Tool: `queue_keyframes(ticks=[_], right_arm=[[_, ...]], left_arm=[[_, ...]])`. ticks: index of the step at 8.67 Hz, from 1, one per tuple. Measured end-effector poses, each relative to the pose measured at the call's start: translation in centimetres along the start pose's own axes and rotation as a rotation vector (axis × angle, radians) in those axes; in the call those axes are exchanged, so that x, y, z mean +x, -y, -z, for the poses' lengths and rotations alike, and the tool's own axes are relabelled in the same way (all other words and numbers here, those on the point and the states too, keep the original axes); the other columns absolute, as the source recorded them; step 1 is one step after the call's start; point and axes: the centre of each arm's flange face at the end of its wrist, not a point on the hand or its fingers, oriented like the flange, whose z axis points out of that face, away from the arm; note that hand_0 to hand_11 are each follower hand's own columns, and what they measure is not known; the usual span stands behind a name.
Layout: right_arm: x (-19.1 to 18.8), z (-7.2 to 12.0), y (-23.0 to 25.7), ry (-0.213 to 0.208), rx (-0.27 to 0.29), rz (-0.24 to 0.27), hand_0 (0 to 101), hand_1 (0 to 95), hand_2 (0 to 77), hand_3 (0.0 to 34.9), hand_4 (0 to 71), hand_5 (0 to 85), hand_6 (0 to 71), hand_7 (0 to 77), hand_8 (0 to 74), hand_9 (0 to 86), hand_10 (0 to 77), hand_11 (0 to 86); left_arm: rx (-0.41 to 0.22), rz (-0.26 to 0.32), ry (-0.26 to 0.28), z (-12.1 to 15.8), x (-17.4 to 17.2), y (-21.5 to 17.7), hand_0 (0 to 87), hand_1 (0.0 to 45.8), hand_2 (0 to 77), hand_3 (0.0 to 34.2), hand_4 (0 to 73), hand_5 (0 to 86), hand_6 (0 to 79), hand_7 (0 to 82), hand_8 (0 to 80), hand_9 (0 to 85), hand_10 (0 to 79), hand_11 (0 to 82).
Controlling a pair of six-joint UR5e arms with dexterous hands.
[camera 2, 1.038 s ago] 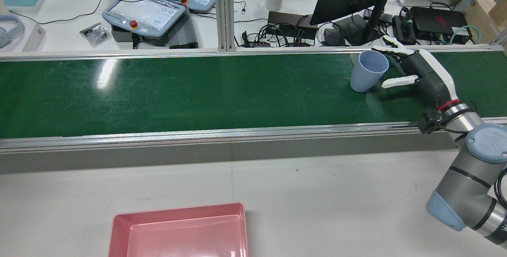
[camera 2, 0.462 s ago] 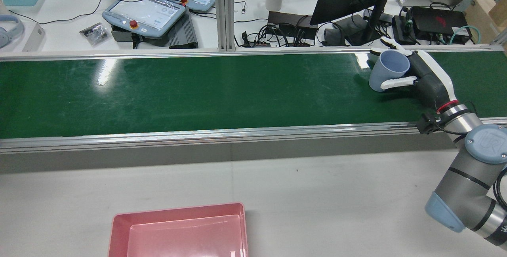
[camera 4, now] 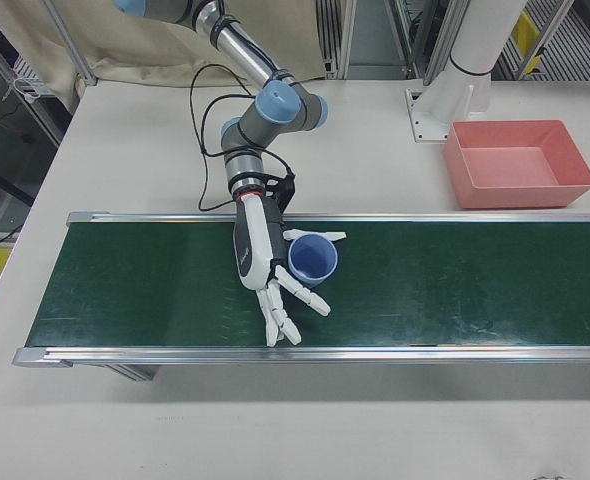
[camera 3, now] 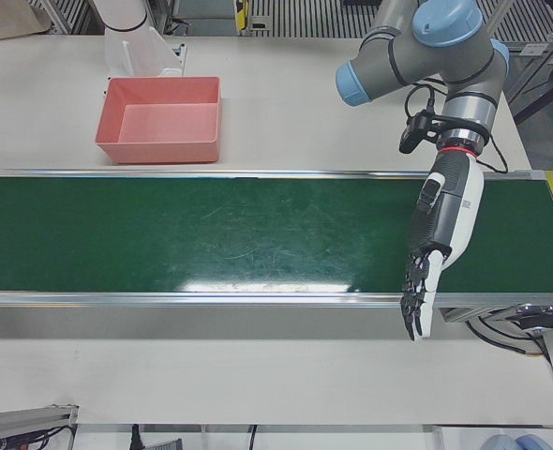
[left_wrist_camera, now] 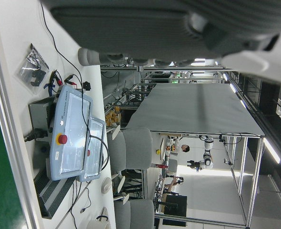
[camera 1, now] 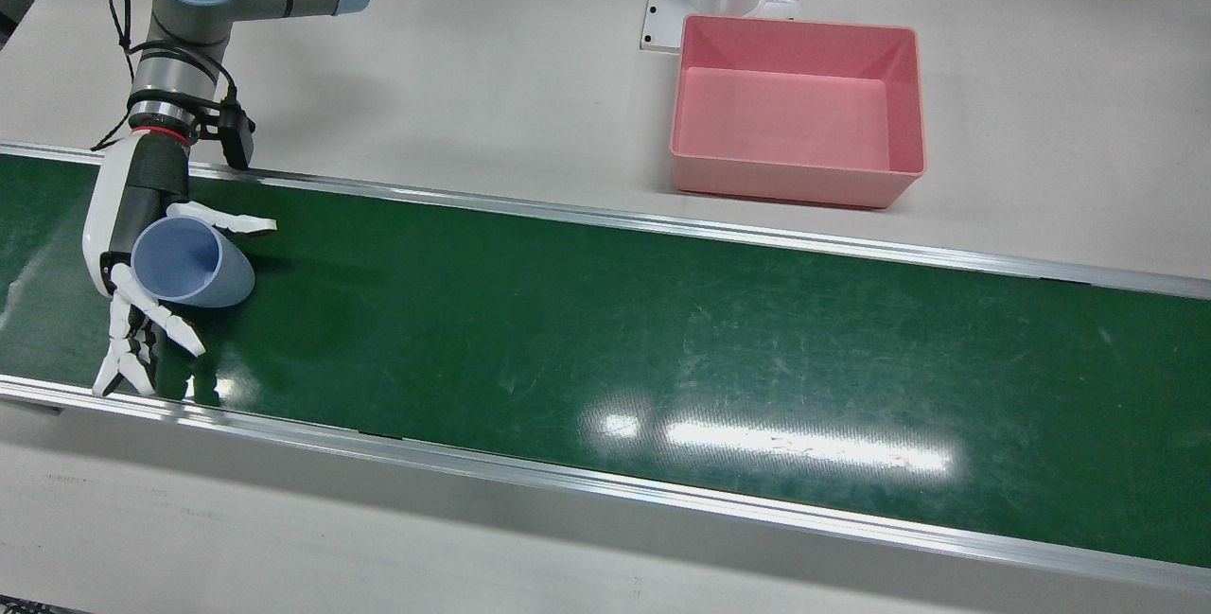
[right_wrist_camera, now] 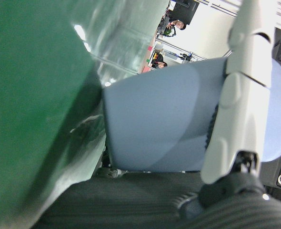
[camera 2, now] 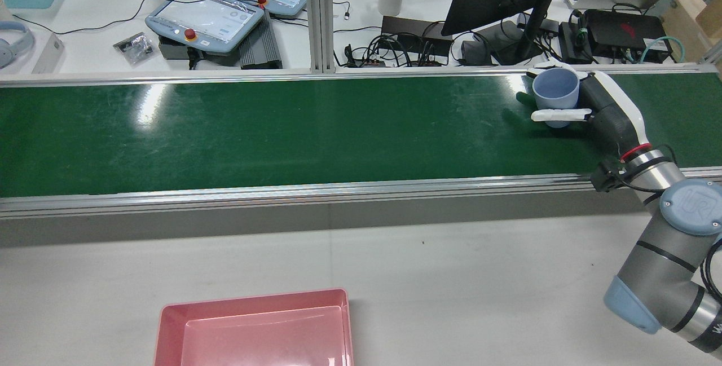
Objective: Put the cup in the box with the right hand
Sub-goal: 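Lift the blue cup off the belt and carry it over the pink tray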
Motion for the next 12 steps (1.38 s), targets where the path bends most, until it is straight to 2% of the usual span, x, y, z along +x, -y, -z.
queue_keyframes(ticks=[1, 2, 3, 4, 5, 6, 7, 8, 10, 11, 12], right_arm=[[0.0, 0.0, -0.3, 0.001, -0.004, -0.004, 48, 26.7, 1.6, 0.0, 26.7, 2.7, 9.3, 33.8, 1.1, 9.8, 14.2, 18.0], [-0.3, -0.1, -0.7, 0.006, -0.012, -0.011, 57, 26.7, 12.0, 0.0, 28.9, 4.9, 11.4, 40.9, 9.3, 17.5, 15.8, 24.5], [-0.9, -0.2, -1.7, 0.017, -0.03, -0.025, 69, 26.2, 21.8, 0.0, 31.6, 7.6, 14.2, 48.0, 15.8, 28.9, 21.3, 32.2], [-1.7, -0.2, -3.2, 0.031, -0.056, -0.043, 78, 26.2, 21.8, 0.0, 34.4, 8.7, 16.4, 57.3, 23.5, 39.8, 23.5, 36.0], [-2.6, -0.2, -5.0, 0.048, -0.088, -0.063, 80, 26.2, 21.8, 0.0, 35.5, 9.3, 18.0, 59.5, 26.2, 44.2, 26.2, 39.3], [-3.6, -0.2, -7.2, 0.065, -0.126, -0.083, 80, 26.2, 21.8, 0.1, 36.0, 9.8, 18.0, 56.7, 26.2, 44.2, 26.2, 39.3], [-4.1, -0.2, -10.1, 0.075, -0.176, -0.097, 80, 26.2, 21.8, 0.1, 36.5, 9.3, 18.0, 58.4, 26.2, 44.2, 25.6, 38.7], [-3.7, 0.4, -13.5, 0.07, -0.234, -0.103, 77, 22.4, 33.8, 0.0, 36.5, 9.3, 18.0, 58.4, 26.2, 44.2, 25.6, 38.7], [-0.6, 2.3, -21.9, 0.027, -0.366, -0.116, 72, 21.3, 34.4, 0.0, 36.5, 8.2, 18.0, 60.0, 25.6, 43.1, 24.5, 36.0], [1.8, 3.7, -25.9, -0.006, -0.424, -0.126, 70, 21.3, 34.4, 0.0, 36.5, 8.2, 18.0, 61.6, 25.1, 43.1, 22.4, 35.5], [4.2, 5.5, -29.3, -0.044, -0.474, -0.132, 70, 21.3, 34.4, 0.0, 36.5, 8.2, 18.0, 62.7, 25.6, 43.6, 24.0, 36.0]], left_arm=[[0.0, 0.0, 0.0, 0.0, 0.0, 0.0, 0.0, 0.5, 0.0, 0.0, 0.0, 0.0, 0.0, 0.0, 0.0, 0.0, 0.0, 0.0], [0.0, 0.0, 0.0, 0.0, 0.0, 0.0, 0.0, 0.5, 0.0, 0.0, 0.0, 0.0, 0.0, 0.0, 0.0, 0.0, 0.0, 0.0], [0.0, 0.0, 0.0, 0.0, 0.0, 0.0, 0.0, 0.5, 0.5, 0.0, 0.0, 0.0, 0.0, 0.0, 0.0, 0.0, 0.0, 0.0], [0.0, 0.0, 0.0, 0.0, 0.0, 0.0, 0.0, 0.5, 0.0, 0.0, 0.0, 0.0, 0.0, 0.0, 0.0, 0.0, 0.0, 0.0], [0.0, 0.0, 0.001, 0.0, 0.0, 0.0, 0.0, 0.5, 0.0, 0.0, 0.0, 0.0, 0.0, 0.0, 0.0, 0.0, 0.0, 0.0], [0.0, 0.0, 0.001, 0.0, 0.0, 0.0, 0.0, 0.5, 0.5, 0.0, 0.0, 0.0, 0.0, 0.0, 0.0, 0.0, 0.0, 0.0], [0.0, 0.0, 0.0, 0.0, 0.0, 0.0, 0.0, 0.5, 0.5, 0.0, 0.0, 0.0, 0.0, 0.0, 0.0, 0.0, 0.0, 0.0], [0.0, 0.0, 0.0, 0.0, 0.0, 0.0, 0.0, 0.5, 0.5, 0.0, 0.0, 0.0, 0.0, 0.0, 0.0, 0.0, 0.0, 0.0], [0.0, 0.0, 0.0, 0.0, 0.0, 0.0, 0.0, 0.5, 0.5, 0.0, 0.0, 0.0, 0.0, 0.0, 0.0, 0.0, 0.0, 0.0], [0.0, 0.0, 0.0, 0.0, 0.0, 0.0, 0.0, 0.5, 0.5, 0.0, 0.0, 0.0, 0.0, 0.0, 0.0, 0.0, 0.0, 0.0], [0.001, 0.0, 0.0, 0.0, 0.0, 0.0, 0.0, 0.5, 0.0, 0.0, 0.0, 0.0, 0.0, 0.0, 0.0, 0.0, 0.0, 0.0]])
